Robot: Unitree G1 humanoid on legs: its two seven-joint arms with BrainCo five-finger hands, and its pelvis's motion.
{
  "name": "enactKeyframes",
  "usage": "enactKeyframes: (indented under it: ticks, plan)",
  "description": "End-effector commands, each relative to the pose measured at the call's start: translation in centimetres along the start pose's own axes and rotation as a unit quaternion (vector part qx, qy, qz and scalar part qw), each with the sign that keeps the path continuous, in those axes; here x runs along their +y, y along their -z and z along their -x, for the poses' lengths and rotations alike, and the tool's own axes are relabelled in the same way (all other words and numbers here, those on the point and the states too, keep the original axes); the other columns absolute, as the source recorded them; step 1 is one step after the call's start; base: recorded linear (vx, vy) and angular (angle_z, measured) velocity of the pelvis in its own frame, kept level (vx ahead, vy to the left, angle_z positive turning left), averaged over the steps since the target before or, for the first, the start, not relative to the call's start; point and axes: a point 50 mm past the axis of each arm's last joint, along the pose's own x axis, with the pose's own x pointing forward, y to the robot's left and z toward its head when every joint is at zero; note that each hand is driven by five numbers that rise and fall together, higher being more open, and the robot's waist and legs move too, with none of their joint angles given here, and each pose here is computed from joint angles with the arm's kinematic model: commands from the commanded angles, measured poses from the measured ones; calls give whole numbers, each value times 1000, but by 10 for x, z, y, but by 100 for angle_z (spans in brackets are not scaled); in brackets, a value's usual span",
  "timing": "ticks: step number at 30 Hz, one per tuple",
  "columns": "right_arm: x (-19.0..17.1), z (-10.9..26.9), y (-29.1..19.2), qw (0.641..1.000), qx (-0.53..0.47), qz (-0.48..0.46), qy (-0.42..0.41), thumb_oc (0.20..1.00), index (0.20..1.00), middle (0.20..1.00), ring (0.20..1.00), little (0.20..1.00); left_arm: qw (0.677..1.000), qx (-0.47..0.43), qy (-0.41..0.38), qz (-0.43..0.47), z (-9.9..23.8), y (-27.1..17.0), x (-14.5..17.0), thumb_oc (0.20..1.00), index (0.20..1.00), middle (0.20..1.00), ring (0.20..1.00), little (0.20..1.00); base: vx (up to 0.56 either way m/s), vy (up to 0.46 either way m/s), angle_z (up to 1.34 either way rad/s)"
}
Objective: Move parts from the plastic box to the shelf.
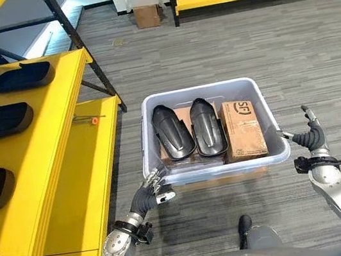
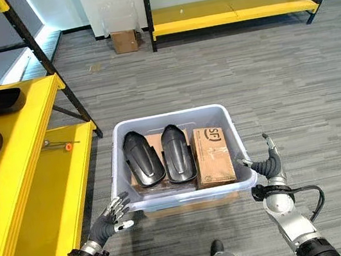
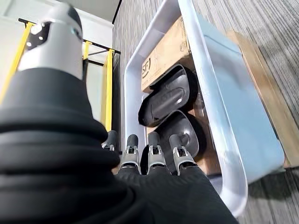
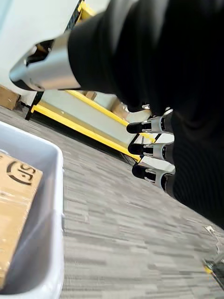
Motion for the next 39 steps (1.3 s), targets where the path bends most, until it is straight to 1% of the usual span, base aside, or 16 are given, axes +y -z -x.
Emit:
enactKeyframes:
  ticks: [1, 8, 12, 14, 18, 27, 33, 39]
  plan:
    - [8, -11, -33, 996, -60, -67, 7, 1000, 1000, 1000, 1000, 1000, 997, -55, 12, -45, -2, -31, 9, 1000, 1000, 1000, 1000, 1000, 184, -358, -19]
    - [15, -4, -24, 996, -47, -62, -40, 1000, 1000, 1000, 1000, 1000, 996, -73, 7, -41, -16, -43, 8, 1000, 1000, 1000, 1000, 1000, 125, -217, -1]
    - [27, 5, -18, 993, -34, -77, -83, 1000, 1000, 1000, 1000, 1000, 996, -70, -22, -43, -15, -44, 13, 1000, 1000, 1000, 1000, 1000, 147, -19, -27]
    - [37, 12, -14, 990, -27, -75, -119, 1000, 1000, 1000, 1000, 1000, 996, -73, -24, -39, -14, -42, 14, 1000, 1000, 1000, 1000, 1000, 252, 221, -60]
    - [43, 16, -14, 987, -23, -75, -137, 1000, 1000, 1000, 1000, 1000, 996, -80, -20, -28, -14, -43, 13, 1000, 1000, 1000, 1000, 1000, 133, 236, -15]
    - [42, 20, -11, 987, -21, -82, -134, 1000, 1000, 1000, 1000, 1000, 997, -68, 10, -29, -17, -36, 9, 1000, 1000, 1000, 1000, 1000, 184, 366, -13]
    - [47, 18, -28, 980, -60, -102, -159, 1000, 1000, 1000, 1000, 1000, 996, -78, 18, -32, -10, -39, 13, 1000, 1000, 1000, 1000, 1000, 133, 408, 0]
    - [58, 15, -36, 975, -51, -141, -164, 1000, 1000, 1000, 1000, 1000, 996, -88, 8, -30, -10, -45, 14, 1000, 1000, 1000, 1000, 1000, 57, 87, 0]
